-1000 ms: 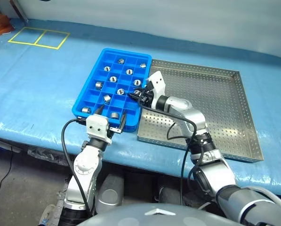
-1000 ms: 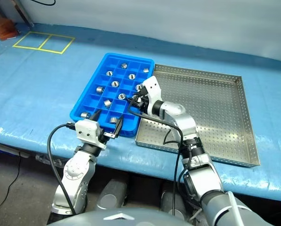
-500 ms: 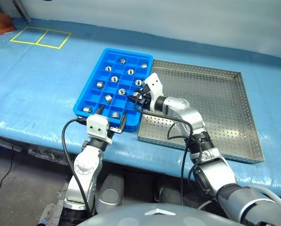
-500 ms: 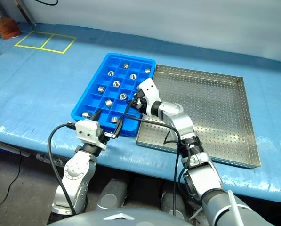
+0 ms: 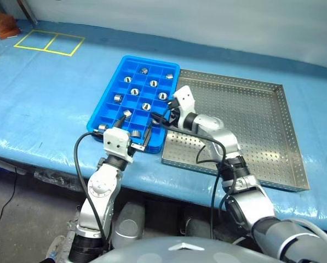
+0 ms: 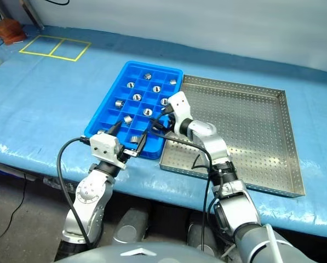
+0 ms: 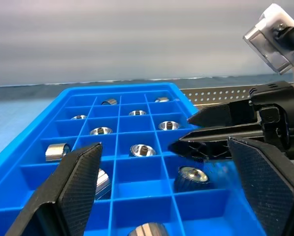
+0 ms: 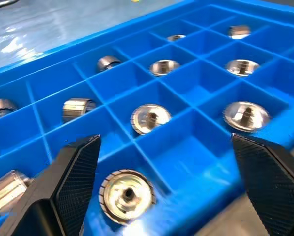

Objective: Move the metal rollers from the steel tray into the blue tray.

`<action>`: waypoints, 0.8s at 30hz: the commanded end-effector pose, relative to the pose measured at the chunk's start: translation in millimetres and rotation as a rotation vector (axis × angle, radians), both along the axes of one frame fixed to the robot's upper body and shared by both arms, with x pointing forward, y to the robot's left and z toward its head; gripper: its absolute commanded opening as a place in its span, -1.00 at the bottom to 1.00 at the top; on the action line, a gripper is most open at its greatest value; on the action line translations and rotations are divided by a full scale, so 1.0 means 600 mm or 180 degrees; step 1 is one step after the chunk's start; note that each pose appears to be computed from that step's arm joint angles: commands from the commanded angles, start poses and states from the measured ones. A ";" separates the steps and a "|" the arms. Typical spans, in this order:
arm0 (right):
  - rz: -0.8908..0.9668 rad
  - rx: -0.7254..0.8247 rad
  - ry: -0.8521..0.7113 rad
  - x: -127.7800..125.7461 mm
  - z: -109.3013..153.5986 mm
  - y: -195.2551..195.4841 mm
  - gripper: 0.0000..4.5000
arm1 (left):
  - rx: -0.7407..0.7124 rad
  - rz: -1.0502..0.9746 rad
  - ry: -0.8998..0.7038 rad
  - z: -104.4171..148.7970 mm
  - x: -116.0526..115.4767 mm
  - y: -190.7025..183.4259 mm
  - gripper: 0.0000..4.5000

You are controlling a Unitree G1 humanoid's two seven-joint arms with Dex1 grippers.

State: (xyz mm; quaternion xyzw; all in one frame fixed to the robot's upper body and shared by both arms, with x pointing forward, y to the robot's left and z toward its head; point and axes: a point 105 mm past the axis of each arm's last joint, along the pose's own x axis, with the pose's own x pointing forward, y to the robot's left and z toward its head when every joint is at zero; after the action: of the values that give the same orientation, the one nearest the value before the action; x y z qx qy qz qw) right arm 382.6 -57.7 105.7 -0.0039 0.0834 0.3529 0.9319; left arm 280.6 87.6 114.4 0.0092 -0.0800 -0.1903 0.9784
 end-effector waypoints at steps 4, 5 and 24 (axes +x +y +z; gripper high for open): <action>-0.0481 0.0072 -0.0328 -0.023 0.038 -0.091 0.99 | 0.0074 -0.0483 -0.0009 -0.001 0.024 -0.041 1.00; -0.0597 0.0045 -0.0327 -0.028 0.036 -0.108 0.99 | 0.0084 -0.0550 -0.0014 -0.001 0.029 -0.047 1.00; -0.1015 0.0081 -0.0577 -0.125 0.051 -0.184 0.99 | 0.0115 -0.0950 -0.0126 0.004 0.081 -0.071 1.00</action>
State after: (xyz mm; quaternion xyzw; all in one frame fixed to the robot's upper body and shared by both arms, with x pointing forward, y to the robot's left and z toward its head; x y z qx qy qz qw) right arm 311.2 -173.5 118.7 -0.0027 0.0325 0.1898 0.9813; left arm 327.7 44.2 103.8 0.0233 -0.0684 -0.3336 0.9399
